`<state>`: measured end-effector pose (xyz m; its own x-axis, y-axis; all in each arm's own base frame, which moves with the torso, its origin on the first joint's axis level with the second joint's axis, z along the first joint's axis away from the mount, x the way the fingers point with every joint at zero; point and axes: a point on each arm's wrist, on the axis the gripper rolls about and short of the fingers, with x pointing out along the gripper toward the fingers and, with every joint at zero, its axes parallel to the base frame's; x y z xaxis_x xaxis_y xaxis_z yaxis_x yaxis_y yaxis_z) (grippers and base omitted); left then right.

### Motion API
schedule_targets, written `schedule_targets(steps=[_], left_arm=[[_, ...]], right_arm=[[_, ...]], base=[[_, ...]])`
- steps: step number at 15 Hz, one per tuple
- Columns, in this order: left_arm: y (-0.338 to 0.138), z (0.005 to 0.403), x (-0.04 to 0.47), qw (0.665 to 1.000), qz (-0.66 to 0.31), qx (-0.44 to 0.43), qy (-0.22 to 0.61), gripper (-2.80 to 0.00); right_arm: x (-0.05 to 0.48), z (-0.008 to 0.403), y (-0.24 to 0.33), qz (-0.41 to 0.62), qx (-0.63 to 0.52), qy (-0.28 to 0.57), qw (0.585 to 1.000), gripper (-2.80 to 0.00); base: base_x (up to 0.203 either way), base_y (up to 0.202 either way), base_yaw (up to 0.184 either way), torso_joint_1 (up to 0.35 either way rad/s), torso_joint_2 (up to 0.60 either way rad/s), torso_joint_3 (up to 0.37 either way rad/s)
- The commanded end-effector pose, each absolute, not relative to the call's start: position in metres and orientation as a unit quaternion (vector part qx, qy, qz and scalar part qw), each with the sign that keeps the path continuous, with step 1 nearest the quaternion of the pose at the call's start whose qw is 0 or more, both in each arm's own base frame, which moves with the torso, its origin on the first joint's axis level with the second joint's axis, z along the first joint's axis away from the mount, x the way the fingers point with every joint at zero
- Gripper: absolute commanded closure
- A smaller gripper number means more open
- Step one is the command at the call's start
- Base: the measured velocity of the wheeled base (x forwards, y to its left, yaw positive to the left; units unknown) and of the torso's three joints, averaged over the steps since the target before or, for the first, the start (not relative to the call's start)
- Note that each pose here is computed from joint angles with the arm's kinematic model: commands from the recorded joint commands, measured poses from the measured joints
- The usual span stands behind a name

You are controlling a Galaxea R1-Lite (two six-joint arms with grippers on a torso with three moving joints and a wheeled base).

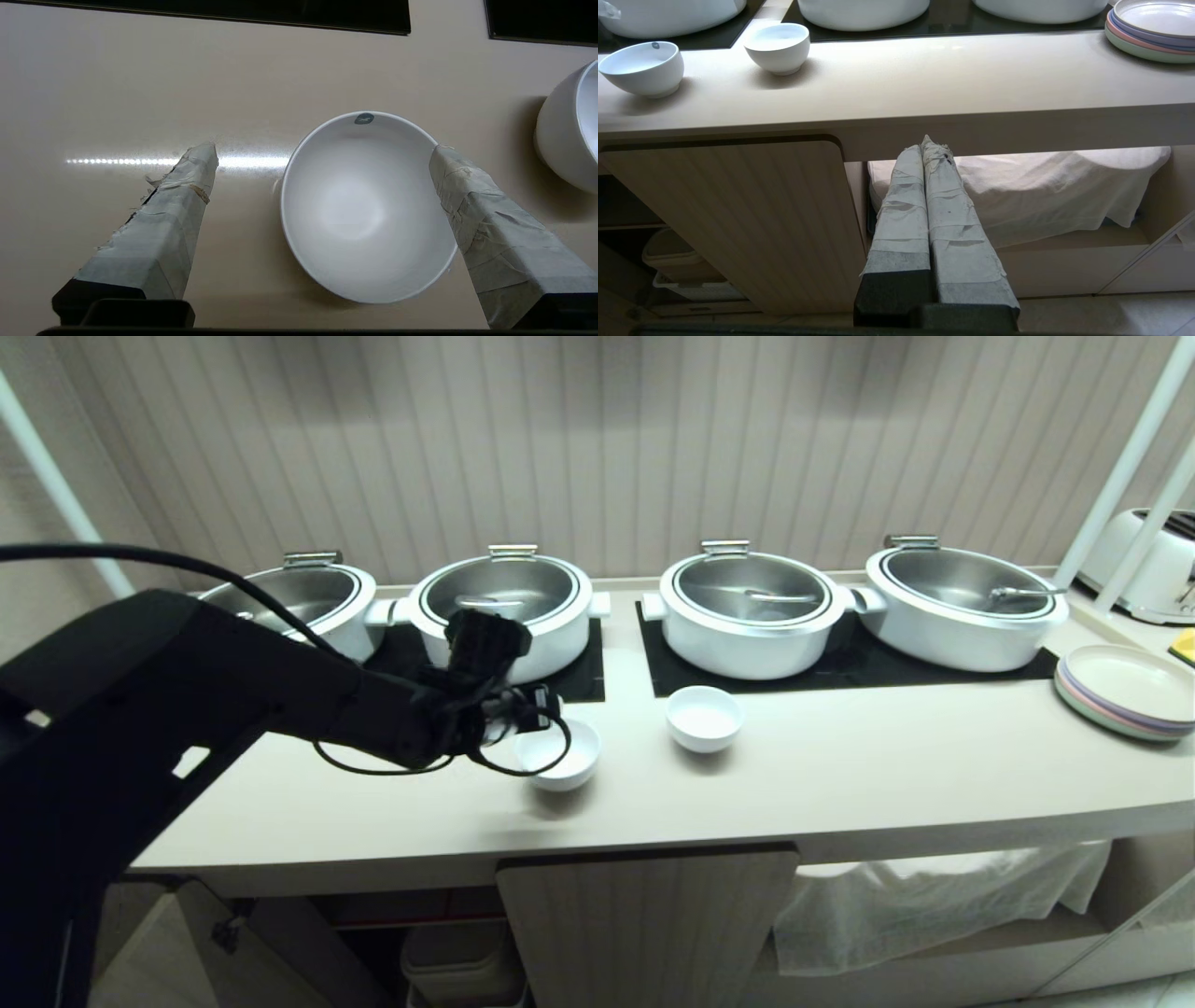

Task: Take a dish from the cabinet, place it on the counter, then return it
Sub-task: Pick up the bowl from the table

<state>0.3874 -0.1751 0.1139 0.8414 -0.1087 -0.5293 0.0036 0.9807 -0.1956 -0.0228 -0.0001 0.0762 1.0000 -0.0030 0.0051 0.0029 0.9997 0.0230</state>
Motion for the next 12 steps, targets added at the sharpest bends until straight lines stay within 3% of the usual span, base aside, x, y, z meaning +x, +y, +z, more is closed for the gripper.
schedule_targets(steps=[1,5,6,7,12], left_arm=[[-0.166,0.131,0.363,0.959,-0.036,-0.092,0.267,-2.8],[-0.15,0.145,0.33,0.962,-0.042,-0.083,0.255,-2.8],[-0.145,0.147,0.321,0.962,-0.041,-0.083,0.256,-1.11],[-0.141,0.15,0.313,0.962,-0.041,-0.083,0.256,0.0],[-0.127,0.161,0.282,0.963,-0.042,-0.085,0.251,0.0]], right_arm=[[-0.023,0.076,0.0,-0.002,0.012,-0.002,1.0,0.0],[-0.023,0.076,0.0,-0.002,0.012,-0.002,1.0,0.0],[-0.023,0.076,0.0,-0.002,0.012,-0.002,1.0,0.0],[-0.023,0.076,0.0,-0.002,0.012,-0.002,1.0,0.0],[-0.023,0.076,0.0,-0.002,0.012,-0.002,1.0,0.0]], base=[[0.0,0.0,0.0,0.0,0.0,0.0],[0.0,0.0,0.0,0.0,0.0,0.0],[0.0,0.0,0.0,0.0,0.0,0.0],[0.0,0.0,0.0,0.0,0.0,0.0],[0.0,0.0,0.0,0.0,0.0,0.0]])
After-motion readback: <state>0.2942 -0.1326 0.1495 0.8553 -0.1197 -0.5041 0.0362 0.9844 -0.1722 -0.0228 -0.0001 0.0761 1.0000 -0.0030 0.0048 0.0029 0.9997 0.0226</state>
